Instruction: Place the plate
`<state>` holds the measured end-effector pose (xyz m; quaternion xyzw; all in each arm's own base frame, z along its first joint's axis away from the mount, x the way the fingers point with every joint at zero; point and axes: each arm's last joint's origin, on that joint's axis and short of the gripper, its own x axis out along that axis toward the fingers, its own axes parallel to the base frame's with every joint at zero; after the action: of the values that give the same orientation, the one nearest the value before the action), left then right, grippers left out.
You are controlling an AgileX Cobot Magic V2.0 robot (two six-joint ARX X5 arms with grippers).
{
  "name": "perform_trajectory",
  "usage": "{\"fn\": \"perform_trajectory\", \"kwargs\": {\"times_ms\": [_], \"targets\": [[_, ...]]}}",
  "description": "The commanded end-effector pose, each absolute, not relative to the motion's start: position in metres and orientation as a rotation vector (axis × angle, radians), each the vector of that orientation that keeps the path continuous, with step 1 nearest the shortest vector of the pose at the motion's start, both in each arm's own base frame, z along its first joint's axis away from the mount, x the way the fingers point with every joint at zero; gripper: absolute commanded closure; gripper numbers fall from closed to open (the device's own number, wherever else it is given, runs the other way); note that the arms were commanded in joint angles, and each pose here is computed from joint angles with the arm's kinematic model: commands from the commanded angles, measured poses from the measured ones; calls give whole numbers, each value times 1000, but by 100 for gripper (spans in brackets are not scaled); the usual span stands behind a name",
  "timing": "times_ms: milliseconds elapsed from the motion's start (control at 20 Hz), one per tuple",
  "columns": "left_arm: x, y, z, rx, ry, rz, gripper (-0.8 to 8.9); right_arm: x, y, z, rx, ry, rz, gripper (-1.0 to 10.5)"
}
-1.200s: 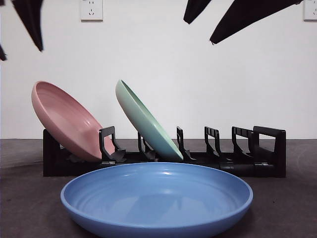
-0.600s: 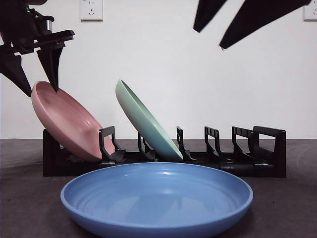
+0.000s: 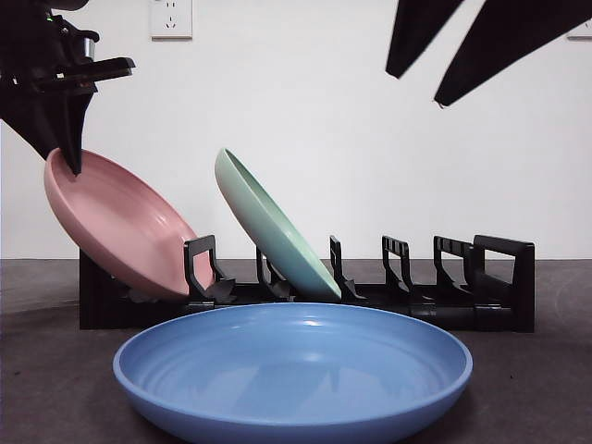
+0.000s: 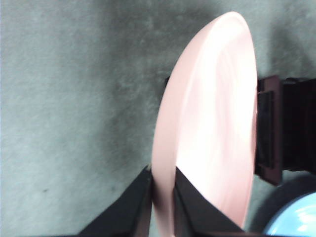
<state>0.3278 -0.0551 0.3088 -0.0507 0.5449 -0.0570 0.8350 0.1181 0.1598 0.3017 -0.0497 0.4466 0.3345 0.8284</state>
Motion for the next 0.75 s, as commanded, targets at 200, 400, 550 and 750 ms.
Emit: {"fn": "perform_trajectory", "kwargs": {"times_ms": [200, 400, 550, 750], "targets": [[329, -51, 345, 5, 1101, -43, 802, 116, 161, 303, -111, 963, 707, 721], [322, -47, 373, 66, 1082, 13, 802, 117, 160, 303, -122, 947, 680, 721], [311, -43, 385, 69, 1093, 28, 802, 117, 159, 304, -136, 928, 656, 721], [296, -37, 396, 56, 1082, 40, 802, 116, 155, 307, -140, 892, 623, 721]]}}
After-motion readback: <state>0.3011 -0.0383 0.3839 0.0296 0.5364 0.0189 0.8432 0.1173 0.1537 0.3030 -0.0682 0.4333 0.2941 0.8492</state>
